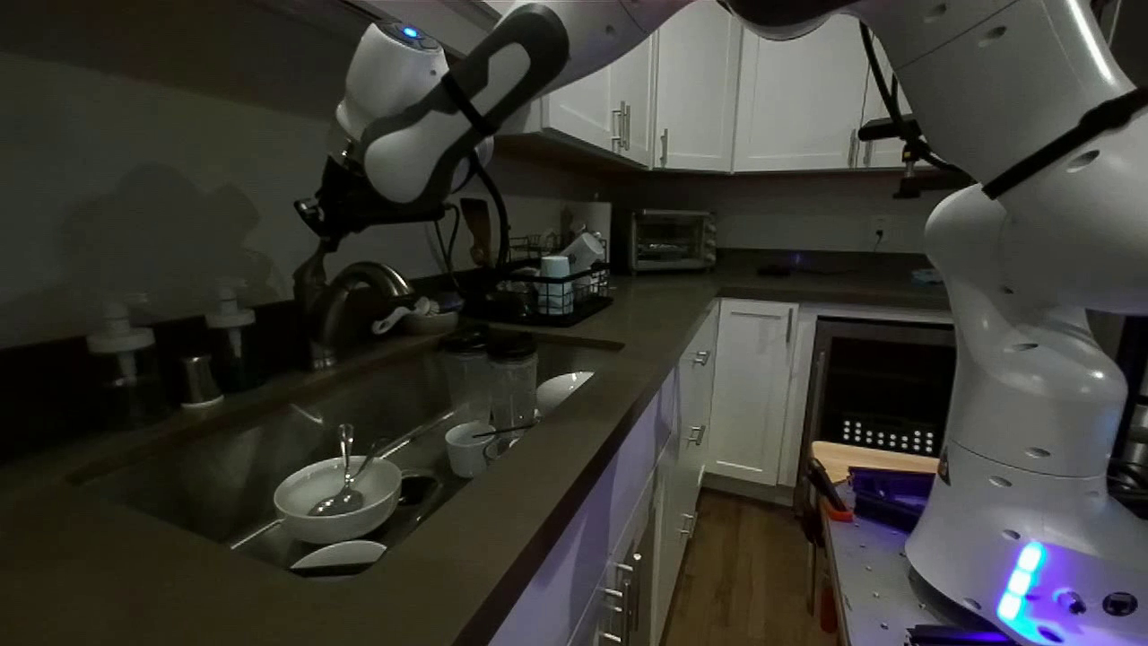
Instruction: Lift up the faucet.
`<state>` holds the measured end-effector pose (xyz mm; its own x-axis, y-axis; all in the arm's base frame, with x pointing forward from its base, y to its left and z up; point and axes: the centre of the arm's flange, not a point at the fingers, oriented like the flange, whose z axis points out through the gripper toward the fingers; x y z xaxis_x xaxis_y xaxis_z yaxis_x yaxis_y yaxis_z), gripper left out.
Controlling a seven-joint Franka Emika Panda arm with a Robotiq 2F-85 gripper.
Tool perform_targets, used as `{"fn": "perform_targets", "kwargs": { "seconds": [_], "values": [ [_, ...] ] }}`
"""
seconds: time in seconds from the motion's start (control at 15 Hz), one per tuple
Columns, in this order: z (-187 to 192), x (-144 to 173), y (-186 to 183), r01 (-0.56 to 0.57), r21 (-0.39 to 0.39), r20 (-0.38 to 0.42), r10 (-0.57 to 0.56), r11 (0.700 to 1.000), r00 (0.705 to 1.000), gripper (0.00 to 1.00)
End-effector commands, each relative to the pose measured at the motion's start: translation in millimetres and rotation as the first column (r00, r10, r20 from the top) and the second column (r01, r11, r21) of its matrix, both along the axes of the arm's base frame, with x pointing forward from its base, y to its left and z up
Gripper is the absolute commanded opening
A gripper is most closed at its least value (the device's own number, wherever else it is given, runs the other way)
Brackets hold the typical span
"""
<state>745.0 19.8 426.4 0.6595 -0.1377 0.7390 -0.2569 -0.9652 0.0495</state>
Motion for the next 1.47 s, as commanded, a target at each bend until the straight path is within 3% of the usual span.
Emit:
{"fn": "perform_targets", "kwargs": {
  "seconds": [0.0, 0.73, 1.4],
  "values": [
    [18.1, 16.0, -13.6, 0.032, -0.026, 0.06, -0.03, 0.999, 0.998, 0.0],
    [43.1, 29.0, -39.2, 0.059, -0.051, 0.101, -0.053, 0.997, 0.993, 0.0],
    [28.6, 12.8, -27.4, 0.061, -0.052, 0.051, -0.058, 0.997, 0.997, 0.0]
  ]
}}
